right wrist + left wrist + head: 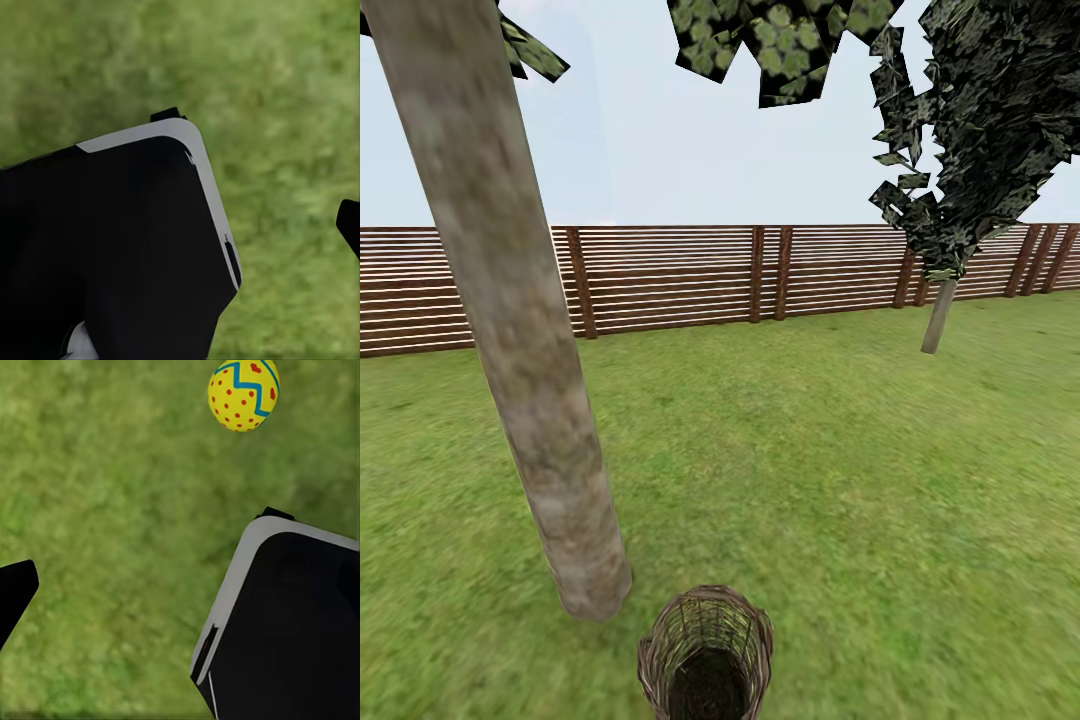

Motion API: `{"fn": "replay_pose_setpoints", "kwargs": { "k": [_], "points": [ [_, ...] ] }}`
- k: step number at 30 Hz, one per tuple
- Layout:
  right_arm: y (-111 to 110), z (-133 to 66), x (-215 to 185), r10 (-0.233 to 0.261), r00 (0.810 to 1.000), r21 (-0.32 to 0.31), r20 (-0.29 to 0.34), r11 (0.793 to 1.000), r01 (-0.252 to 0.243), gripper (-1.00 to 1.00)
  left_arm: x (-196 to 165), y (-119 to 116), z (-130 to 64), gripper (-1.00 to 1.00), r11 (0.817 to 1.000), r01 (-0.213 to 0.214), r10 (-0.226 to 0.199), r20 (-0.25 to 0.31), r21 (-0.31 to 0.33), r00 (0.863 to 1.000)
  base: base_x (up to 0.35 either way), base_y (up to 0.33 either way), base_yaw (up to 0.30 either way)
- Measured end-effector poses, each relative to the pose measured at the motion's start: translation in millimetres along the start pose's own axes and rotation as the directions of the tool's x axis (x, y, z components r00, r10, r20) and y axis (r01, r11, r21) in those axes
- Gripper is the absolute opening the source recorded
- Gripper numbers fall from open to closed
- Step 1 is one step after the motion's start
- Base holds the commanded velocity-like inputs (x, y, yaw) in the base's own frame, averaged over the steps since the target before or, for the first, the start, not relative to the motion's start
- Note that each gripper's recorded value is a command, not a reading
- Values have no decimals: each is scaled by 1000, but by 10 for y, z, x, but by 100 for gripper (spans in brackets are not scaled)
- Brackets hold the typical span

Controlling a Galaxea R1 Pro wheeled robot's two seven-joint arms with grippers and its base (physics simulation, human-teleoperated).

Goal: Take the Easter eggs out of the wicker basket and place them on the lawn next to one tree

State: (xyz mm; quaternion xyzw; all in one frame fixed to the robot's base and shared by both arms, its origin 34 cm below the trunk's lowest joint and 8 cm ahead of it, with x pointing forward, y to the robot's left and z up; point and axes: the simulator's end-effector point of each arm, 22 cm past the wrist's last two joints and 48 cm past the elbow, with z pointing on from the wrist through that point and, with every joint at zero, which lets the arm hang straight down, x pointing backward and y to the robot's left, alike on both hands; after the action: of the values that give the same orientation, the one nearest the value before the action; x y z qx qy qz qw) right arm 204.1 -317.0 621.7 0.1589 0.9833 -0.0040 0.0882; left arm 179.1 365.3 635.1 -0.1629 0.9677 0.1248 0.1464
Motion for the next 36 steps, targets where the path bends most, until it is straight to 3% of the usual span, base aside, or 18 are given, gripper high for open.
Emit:
{"fn": "replay_pose_setpoints", "kwargs": {
  "k": [36],
  "points": [
    [29, 1, 11, 7, 1000, -3, -1, 1000, -7, 100, -2, -4, 0, 100, 1000, -2, 2, 0, 2, 1000, 0, 0, 0]
  ]
}}
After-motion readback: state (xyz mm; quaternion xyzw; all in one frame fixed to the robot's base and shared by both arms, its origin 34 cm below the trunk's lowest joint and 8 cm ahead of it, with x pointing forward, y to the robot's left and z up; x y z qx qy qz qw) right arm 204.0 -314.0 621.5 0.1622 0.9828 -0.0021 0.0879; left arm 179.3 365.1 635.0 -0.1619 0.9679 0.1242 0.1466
